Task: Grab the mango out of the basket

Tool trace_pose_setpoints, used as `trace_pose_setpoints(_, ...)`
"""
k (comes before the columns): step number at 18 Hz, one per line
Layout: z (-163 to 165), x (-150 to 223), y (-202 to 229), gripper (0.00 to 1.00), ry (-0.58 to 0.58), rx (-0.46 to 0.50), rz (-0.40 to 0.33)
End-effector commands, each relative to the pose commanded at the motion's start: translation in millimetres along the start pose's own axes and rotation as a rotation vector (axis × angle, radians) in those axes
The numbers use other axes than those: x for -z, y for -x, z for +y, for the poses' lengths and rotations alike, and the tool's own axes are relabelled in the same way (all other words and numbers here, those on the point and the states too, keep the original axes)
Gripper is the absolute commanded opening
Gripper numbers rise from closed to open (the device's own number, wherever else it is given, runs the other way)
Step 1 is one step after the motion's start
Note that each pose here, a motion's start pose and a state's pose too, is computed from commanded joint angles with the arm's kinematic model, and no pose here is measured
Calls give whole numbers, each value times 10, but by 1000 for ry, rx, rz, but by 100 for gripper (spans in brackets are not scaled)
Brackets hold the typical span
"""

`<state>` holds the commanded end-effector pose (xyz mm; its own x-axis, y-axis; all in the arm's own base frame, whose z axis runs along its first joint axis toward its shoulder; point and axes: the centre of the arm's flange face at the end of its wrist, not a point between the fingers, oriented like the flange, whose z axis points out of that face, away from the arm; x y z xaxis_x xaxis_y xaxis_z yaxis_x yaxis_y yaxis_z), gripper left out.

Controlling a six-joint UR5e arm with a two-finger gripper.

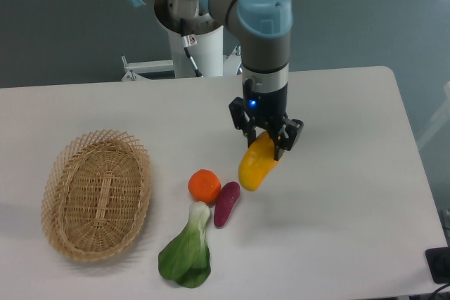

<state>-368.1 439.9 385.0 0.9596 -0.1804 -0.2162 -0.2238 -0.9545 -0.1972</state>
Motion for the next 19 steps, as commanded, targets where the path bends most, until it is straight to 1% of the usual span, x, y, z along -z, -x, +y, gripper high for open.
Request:
trace_pose_setpoints(3, -19, 20, -4, 57, -4, 6, -6)
trace_pose_setpoints(9, 54, 165, 4, 57, -8, 19, -23)
trace_pose_setpoints(19, 65, 154, 2, 57, -7, 17, -22)
